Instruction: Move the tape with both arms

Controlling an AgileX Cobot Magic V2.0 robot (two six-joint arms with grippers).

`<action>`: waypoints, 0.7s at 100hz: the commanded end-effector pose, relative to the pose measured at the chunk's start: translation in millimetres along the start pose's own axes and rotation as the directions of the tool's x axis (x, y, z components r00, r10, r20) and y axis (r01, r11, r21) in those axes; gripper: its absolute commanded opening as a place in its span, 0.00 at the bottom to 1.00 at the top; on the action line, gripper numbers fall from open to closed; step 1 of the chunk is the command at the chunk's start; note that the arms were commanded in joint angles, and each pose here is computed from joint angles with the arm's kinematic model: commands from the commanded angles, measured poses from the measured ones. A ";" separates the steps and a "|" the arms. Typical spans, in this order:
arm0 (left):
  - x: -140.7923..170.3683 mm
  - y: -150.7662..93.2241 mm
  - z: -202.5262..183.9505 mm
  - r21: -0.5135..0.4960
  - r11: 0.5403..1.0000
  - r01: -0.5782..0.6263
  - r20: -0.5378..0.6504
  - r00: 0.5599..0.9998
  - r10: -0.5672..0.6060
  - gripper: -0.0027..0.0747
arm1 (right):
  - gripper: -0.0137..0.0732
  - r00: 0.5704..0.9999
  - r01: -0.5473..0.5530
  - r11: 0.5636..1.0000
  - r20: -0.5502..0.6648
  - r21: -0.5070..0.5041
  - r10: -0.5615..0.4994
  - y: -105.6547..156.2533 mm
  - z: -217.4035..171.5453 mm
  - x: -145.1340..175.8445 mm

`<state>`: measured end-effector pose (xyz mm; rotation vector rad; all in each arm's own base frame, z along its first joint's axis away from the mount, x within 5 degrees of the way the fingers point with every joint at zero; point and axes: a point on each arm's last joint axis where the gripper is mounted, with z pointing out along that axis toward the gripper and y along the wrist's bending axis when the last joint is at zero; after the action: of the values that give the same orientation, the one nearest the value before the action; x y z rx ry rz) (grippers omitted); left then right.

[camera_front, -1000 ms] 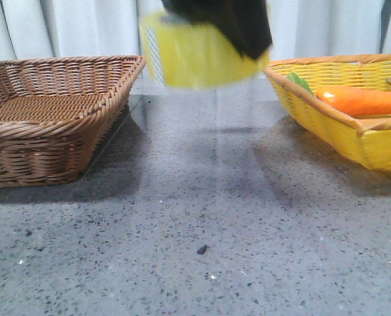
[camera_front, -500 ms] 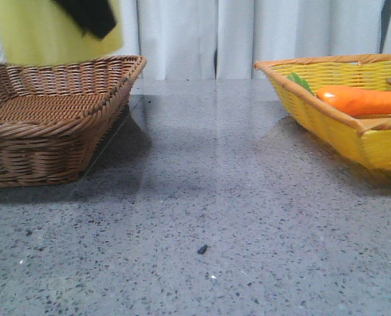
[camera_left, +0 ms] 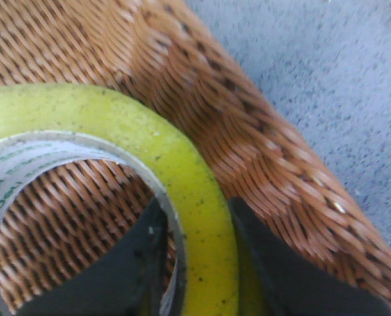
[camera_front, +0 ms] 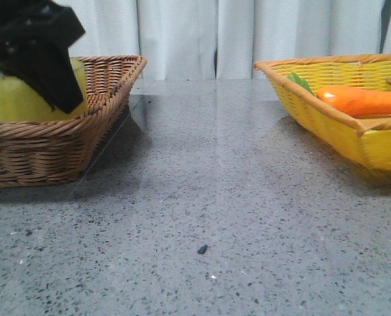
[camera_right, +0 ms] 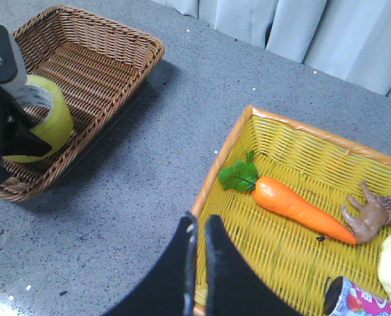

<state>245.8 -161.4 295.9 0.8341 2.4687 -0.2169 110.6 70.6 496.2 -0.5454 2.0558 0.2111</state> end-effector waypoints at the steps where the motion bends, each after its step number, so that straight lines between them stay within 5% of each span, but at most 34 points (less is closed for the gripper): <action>1: -13.9 0.8 -12.5 -0.001 1.000 0.016 0.120 0.993 -0.016 0.04 | 0.07 0.995 -0.004 1.000 0.097 0.002 0.004 -2.9 -9.0 -7.7; 25: -14.1 1.6 -8.9 0.002 1.000 0.025 0.113 0.993 -0.025 0.38 | 0.07 0.996 -0.004 1.000 0.092 0.003 0.004 -2.9 -9.0 -7.2; 56: -12.2 2.8 -45.0 -0.006 1.000 0.030 0.210 0.977 -0.028 0.37 | 0.07 0.990 0.007 0.999 0.138 0.035 -0.012 -8.2 -9.0 19.8; 70: -8.9 -0.3 -85.3 0.008 0.999 0.042 0.352 0.935 -0.042 0.22 | 0.07 0.981 0.009 0.999 0.194 0.047 -0.018 -10.5 -2.6 52.8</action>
<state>228.2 -147.1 334.5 0.7581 2.3252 -0.2742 93.7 51.3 458.5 -0.5234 1.9899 0.1977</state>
